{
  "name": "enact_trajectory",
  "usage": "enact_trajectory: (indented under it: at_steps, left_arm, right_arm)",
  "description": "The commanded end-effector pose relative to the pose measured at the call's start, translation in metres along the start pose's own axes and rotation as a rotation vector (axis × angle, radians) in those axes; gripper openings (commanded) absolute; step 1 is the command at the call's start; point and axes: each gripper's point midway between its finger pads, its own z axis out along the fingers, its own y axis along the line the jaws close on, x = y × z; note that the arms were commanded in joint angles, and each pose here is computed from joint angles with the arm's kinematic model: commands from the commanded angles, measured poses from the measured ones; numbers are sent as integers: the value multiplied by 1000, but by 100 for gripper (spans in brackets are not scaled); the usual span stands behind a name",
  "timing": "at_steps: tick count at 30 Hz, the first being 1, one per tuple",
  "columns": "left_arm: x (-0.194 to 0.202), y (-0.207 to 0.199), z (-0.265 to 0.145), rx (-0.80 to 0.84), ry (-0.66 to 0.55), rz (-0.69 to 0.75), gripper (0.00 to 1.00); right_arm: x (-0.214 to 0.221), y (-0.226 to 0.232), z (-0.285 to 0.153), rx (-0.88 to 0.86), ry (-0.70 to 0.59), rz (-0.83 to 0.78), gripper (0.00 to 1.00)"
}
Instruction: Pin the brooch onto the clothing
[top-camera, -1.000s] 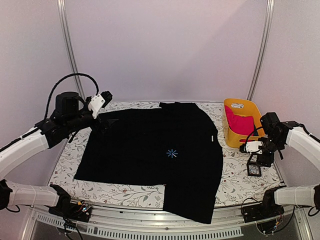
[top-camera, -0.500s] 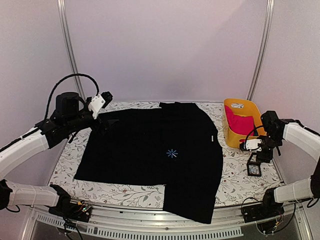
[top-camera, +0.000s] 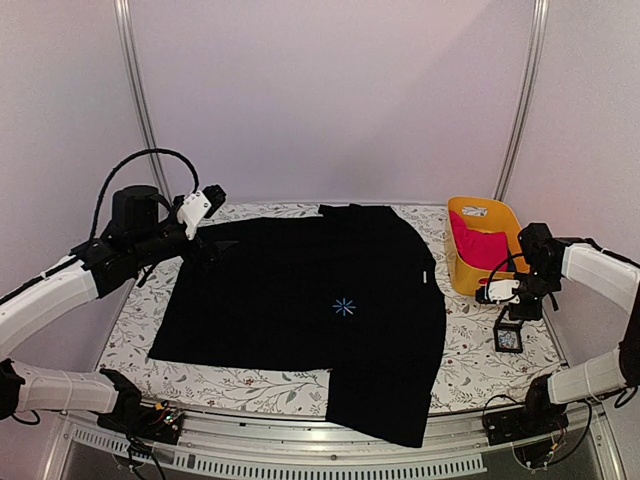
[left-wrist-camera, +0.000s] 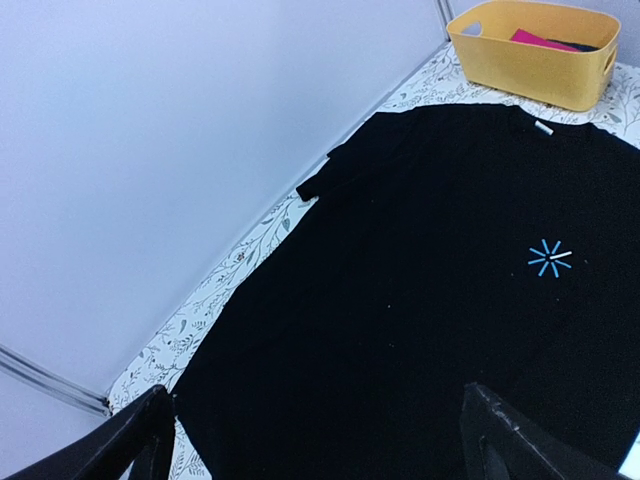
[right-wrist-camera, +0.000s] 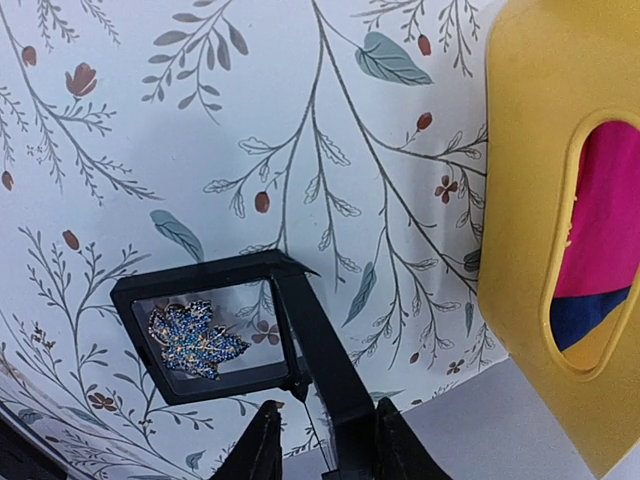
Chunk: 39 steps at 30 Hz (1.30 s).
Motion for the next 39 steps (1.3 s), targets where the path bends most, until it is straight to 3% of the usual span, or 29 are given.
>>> enact_trajectory:
  at_steps: [1,39]
  left_arm:
    - [-2,2,-2,-6,-21,7,100]
    - [-3,3,-4,-11,-25,10,100]
  right_arm:
    - [-4,-7,-2,11,-21,-5,27]
    - [-43,-44,-5,17,-197,164,13]
